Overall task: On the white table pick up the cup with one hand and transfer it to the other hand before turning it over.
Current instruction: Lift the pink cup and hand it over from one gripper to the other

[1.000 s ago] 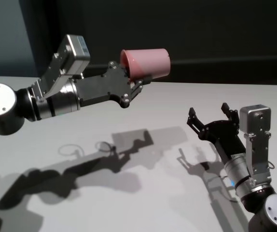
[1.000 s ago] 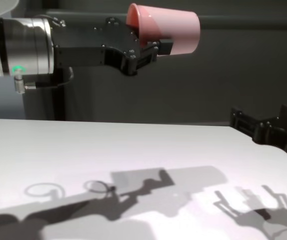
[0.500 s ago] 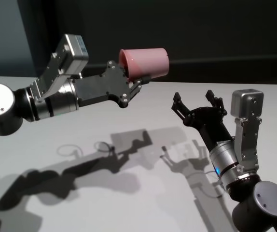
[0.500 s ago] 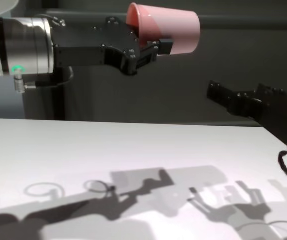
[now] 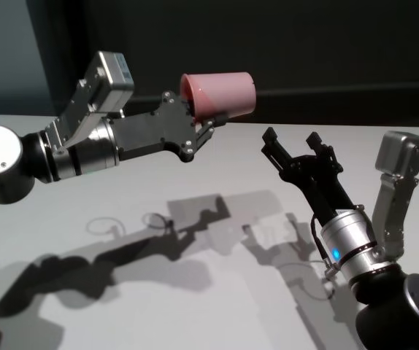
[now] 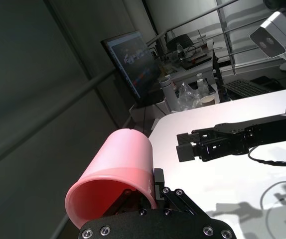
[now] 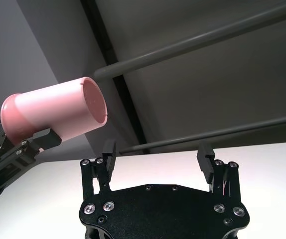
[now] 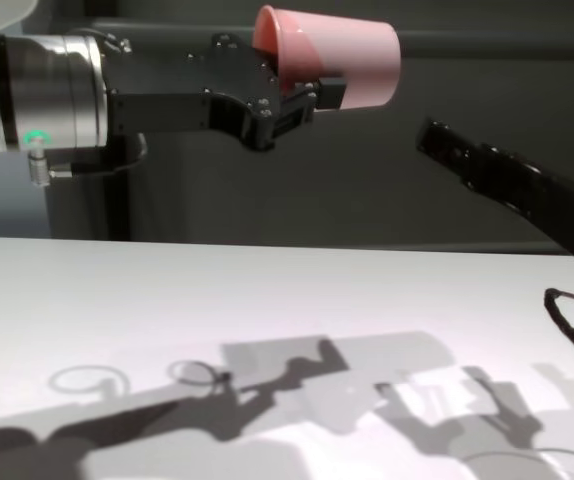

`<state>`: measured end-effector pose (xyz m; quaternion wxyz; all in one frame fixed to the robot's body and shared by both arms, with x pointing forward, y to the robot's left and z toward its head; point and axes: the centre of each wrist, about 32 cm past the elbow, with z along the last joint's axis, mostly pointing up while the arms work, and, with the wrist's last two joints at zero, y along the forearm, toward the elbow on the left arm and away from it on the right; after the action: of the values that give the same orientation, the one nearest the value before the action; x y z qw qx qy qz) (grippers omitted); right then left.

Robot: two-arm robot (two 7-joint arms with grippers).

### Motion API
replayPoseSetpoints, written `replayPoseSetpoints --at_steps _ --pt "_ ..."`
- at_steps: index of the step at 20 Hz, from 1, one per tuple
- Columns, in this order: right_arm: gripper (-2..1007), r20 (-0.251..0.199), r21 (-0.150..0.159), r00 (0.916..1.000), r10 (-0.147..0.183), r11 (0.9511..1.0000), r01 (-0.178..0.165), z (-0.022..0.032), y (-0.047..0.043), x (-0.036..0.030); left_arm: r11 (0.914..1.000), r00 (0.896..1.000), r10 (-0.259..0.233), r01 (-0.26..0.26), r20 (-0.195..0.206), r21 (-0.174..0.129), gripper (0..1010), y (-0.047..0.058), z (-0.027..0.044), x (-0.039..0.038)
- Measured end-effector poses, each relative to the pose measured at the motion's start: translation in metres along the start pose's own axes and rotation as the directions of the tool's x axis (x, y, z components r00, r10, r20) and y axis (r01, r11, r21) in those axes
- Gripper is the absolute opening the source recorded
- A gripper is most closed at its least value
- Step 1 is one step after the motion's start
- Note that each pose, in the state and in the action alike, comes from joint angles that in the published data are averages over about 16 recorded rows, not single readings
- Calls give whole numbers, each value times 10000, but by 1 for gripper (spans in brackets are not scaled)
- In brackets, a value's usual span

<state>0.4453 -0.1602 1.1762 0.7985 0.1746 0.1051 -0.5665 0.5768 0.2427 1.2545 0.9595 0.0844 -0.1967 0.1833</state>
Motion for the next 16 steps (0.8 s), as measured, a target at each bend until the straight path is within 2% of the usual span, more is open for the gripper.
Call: replayPoseSetpoints --at_steps 3,5,7,9,12,14,16 --pt "1002 -697 73 9971 302 9995 -297 22 -34 53 10000 10000 0 0 2 -1 38 0 0 0" --pt "1002 -1212 104 9911 559 9984 -551 32 -55 99 10000 10000 0 0 3 -2 38 0 0 0" --pt "1002 -1757 145 9808 843 9964 -830 37 -73 151 10000 10000 0 0 4 -2 38 0 0 0" --pt "1002 -2351 208 9650 1158 9933 -1141 34 -85 209 10000 10000 1 -1 5 -2 38 0 0 0" --pt "1002 -3322 381 9281 1681 9856 -1649 13 -92 303 10000 10000 1 -1 5 -3 38 0 0 0" --pt "1002 -3944 547 8958 2048 9783 -1996 -10 -90 364 10000 10000 1 -1 6 -3 38 0 0 0" --pt "1002 -4509 743 8596 2405 9698 -2323 -38 -83 422 10000 10000 1 -1 6 -3 38 0 0 0"
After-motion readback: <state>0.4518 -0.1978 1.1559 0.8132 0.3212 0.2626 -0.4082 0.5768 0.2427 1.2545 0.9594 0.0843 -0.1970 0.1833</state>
